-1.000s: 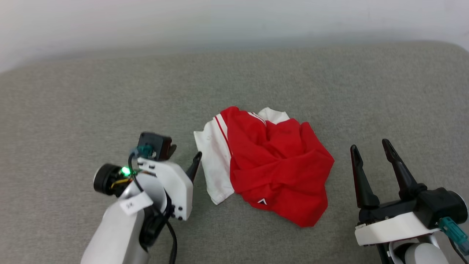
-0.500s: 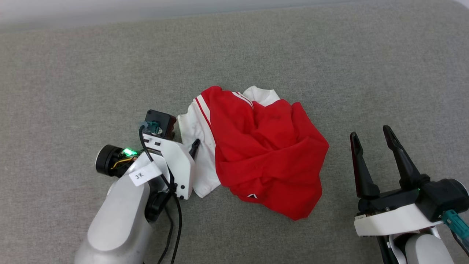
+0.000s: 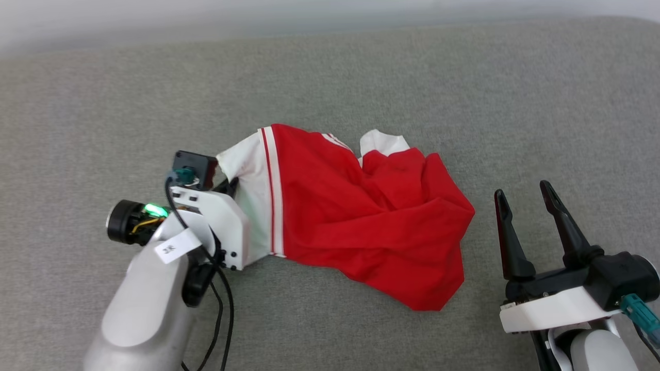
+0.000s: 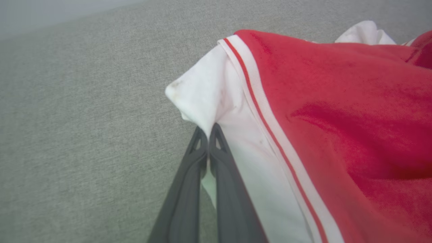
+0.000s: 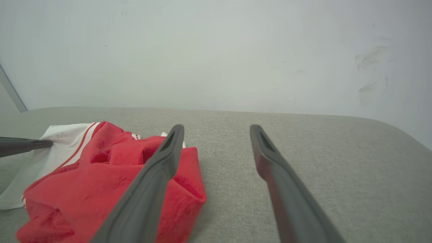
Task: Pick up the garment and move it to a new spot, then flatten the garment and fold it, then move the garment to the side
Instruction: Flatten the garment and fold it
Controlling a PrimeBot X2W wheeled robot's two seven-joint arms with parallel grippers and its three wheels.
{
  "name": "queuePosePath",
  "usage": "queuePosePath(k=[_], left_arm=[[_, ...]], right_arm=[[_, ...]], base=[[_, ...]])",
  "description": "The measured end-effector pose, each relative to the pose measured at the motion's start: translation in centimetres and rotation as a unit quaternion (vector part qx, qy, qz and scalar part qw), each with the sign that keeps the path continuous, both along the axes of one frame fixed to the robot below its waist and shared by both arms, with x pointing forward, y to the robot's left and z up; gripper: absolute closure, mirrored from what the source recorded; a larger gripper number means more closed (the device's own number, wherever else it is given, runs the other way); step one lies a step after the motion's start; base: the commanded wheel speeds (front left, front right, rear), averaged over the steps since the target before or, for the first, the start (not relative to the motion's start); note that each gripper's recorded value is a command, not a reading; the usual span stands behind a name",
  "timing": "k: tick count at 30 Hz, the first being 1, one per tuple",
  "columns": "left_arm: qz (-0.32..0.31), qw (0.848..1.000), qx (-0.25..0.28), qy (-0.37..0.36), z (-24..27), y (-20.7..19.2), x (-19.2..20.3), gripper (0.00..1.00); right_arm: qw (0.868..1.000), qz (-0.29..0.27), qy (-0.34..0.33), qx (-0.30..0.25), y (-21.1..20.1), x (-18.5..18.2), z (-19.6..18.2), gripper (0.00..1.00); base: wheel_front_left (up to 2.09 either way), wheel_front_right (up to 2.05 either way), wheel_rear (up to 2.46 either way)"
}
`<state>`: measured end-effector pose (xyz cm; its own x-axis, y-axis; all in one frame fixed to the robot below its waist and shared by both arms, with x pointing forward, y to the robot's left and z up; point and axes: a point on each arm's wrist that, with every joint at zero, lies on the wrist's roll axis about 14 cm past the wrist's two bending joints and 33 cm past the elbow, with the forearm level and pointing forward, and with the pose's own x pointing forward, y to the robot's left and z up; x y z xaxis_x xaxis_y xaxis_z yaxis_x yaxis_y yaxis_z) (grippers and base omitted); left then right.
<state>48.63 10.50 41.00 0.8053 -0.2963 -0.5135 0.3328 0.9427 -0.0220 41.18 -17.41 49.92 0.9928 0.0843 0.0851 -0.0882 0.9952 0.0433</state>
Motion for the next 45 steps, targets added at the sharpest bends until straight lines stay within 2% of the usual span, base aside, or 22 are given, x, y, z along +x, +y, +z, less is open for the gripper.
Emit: queuePosePath(k=[4,11,15,20,21,22,26,31,37,45], left_arm=[[0.041,0.998,0.002,-0.050,3.0,2.9,0.4,1.00],[0.135,0.988,0.024,-0.077,5.1,10.5,-1.8,1.00],[0.170,0.984,0.032,-0.046,3.6,13.6,-4.7,1.00],[0.179,0.983,0.038,0.001,0.8,14.4,-7.9,1.00],[0.179,0.983,0.040,0.002,0.7,14.4,-8.1,0.53],[0.176,0.983,0.043,-0.001,0.6,14.3,-8.2,0.00],[0.173,0.983,0.036,-0.042,1.8,13.8,-7.8,0.00],[0.140,0.977,0.008,-0.162,6.4,11.6,-6.3,0.00],[0.092,0.947,-0.026,-0.308,12.2,8.9,-7.0,0.00],[0.087,0.921,-0.052,-0.376,15.5,7.3,-10.5,0.00]], right_arm=[[1.000,0.006,-0.009,0.001,0.4,-0.3,0.7,0.00],[1.000,0.018,-0.016,0.004,1.3,-0.7,1.3,0.00],[1.000,0.022,-0.020,0.004,1.6,-0.8,1.6,0.00],[1.000,0.025,-0.016,0.004,1.7,-0.9,1.4,0.00],[1.000,0.025,-0.015,0.003,1.8,-0.9,1.4,0.00],[1.000,0.026,-0.014,0.002,1.8,-0.9,1.3,0.00],[1.000,0.027,-0.012,0.000,1.9,-0.9,1.2,0.00],[0.999,0.029,-0.017,-0.003,2.0,-1.2,1.6,0.00],[0.999,0.032,-0.033,-0.004,2.2,-1.8,2.8,0.00],[0.998,0.038,-0.042,-0.004,2.6,-2.8,3.5,0.00]], base=[[0.00,0.00,0.00],[0.00,0.00,0.00],[0.00,0.00,0.00],[0.00,0.00,0.00],[0.00,0.00,0.00],[0.00,0.00,0.00],[0.00,0.00,0.00],[0.00,0.00,0.00],[0.00,0.00,0.00],[0.00,0.00,0.00]])
